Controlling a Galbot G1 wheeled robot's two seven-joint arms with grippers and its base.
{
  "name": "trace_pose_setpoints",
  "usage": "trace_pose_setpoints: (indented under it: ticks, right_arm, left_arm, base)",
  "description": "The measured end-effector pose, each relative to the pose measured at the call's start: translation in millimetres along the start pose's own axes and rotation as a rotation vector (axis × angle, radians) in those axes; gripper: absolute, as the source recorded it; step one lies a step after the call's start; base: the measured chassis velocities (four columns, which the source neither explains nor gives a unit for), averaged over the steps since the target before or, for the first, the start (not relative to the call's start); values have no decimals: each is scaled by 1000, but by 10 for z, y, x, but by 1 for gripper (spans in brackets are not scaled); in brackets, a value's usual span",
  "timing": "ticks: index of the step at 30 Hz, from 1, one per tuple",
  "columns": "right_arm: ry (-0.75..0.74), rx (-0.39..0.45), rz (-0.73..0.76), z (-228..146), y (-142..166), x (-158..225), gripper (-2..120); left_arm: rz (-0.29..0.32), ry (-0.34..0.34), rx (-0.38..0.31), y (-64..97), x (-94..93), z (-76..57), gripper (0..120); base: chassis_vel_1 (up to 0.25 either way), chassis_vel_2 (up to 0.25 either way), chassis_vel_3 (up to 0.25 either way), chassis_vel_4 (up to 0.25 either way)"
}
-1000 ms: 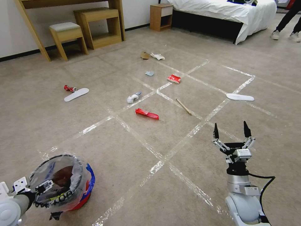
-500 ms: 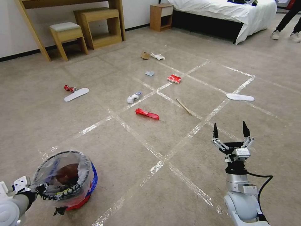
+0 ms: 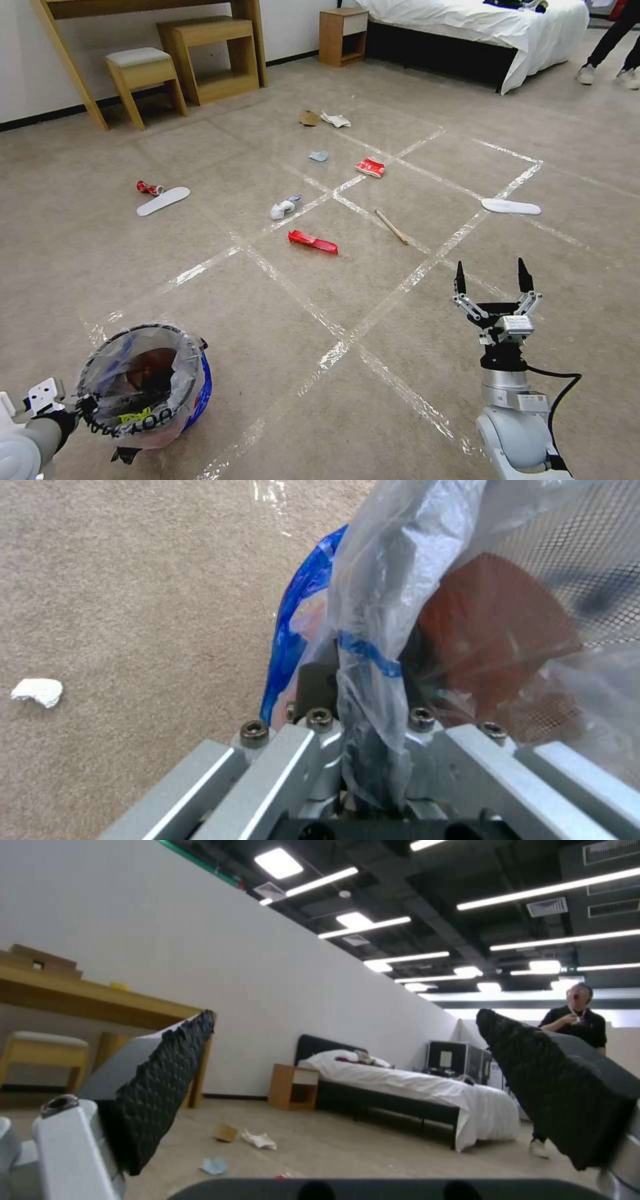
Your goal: Pick up the trash bin and place the garbage on the floor into it.
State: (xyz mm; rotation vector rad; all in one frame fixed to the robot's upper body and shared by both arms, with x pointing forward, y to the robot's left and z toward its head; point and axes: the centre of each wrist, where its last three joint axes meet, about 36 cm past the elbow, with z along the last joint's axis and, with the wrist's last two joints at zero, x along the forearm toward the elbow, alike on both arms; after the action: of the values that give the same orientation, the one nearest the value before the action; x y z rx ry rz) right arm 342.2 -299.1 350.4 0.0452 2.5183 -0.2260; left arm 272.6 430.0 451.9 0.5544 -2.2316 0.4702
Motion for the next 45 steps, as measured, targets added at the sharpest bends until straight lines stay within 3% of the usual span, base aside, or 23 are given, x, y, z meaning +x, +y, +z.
trace_pose_setpoints:
  ticks: [9,21,32,45]
  right_arm:
    - [-12,6,10,-17,-43,-47,100]
    - [-45,29,44,-4,-104,-180,100]
    - [-36,50,15,-6,-64,-76,100]
    - [-55,39,-4,2,-10,-60,100]
  left_arm:
    - [45,-15,7,-67,123,-19,0]
    - [85,-122,48,-127,681,-221,0]
    - [78,-163,74,-113,1010,-368,0]
    - [76,-166,99,-103,1102,-397,0]
  base:
    - [0,0,0,0]
    - [0,0,0,0]
    - [0,0,0,0]
    - [-13,10,16,-12]
